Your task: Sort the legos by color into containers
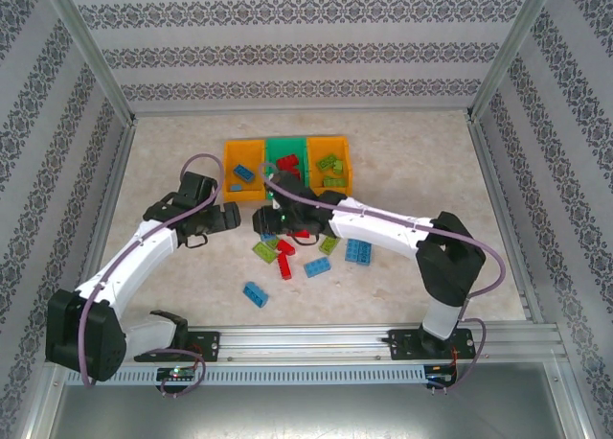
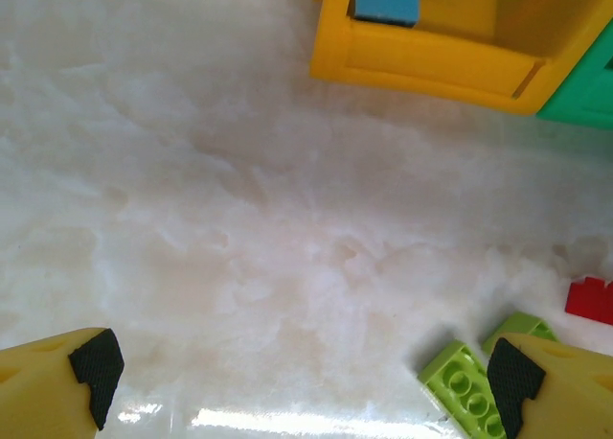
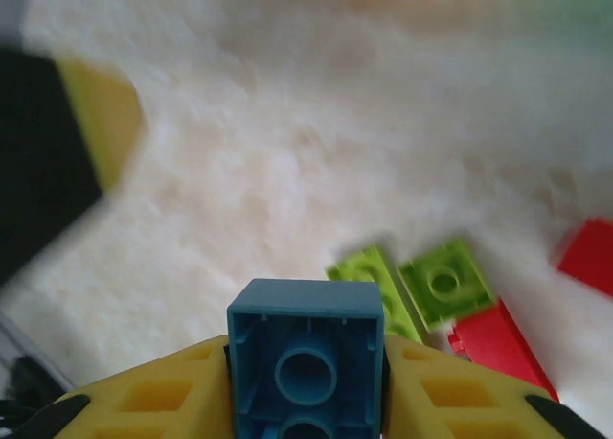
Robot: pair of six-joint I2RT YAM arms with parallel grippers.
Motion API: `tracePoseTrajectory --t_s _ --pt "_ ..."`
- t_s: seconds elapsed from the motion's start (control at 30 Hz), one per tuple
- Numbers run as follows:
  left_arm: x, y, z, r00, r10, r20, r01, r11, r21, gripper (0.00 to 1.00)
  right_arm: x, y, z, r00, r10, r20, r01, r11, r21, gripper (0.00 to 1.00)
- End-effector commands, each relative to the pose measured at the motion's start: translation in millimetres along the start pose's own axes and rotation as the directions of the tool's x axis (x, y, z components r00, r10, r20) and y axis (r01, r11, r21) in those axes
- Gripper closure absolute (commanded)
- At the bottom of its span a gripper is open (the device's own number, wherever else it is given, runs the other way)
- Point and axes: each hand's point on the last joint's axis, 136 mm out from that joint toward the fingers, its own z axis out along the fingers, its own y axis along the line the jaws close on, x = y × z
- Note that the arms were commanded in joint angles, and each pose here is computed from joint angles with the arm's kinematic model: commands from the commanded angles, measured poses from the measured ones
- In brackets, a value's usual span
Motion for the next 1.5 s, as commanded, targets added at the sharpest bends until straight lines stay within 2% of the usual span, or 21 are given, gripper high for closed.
tracePoseTrajectory --t_s 0.0,0.17,0.3,0.53,0.7,0.93,1.1,1.47 --pt "4 5 -2 0.999 -0.032 0.02 0.031 0.999 0.019 0.01 -31 17 7 1.0 -0.004 0.018 0.007 0.991 -0.136 0.63" --pt "20 8 -5 0.999 -0.031 0.026 0.03 0.999 0.043 0.0 -82 14 23 0.998 0.053 0.045 -0.042 0.972 -0.23 0.62" --pt "35 2 -7 1.0 -0.026 0.016 0.024 0.995 0.098 0.0 -117 4 39 0.994 0.066 0.085 -0.045 0.972 -0.232 0.64" --pt "69 -28 -8 0.988 0.156 -0.006 -0.154 0.979 0.137 0.0 -165 -17 65 0.984 0.119 0.13 -0.089 0.972 -0.218 0.6" --pt "94 -40 -3 0.978 0.207 -0.021 -0.2 0.965 0.17 0.0 -186 -32 81 0.975 0.172 0.143 -0.141 0.969 -0.203 0.55" --pt "120 -49 -6 0.97 0.242 -0.036 -0.228 0.948 0.222 0.0 -193 -50 100 0.963 0.235 0.134 -0.21 0.961 -0.179 0.51" --pt "131 -47 -11 0.962 0.271 -0.039 -0.257 0.943 0.212 0.0 -194 -56 100 0.957 0.251 0.142 -0.227 0.96 -0.166 0.49" --pt "160 -52 -15 0.935 0.346 -0.078 -0.319 0.915 0.246 0.0 -196 -27 55 0.965 0.186 0.185 -0.144 0.965 -0.22 0.32"
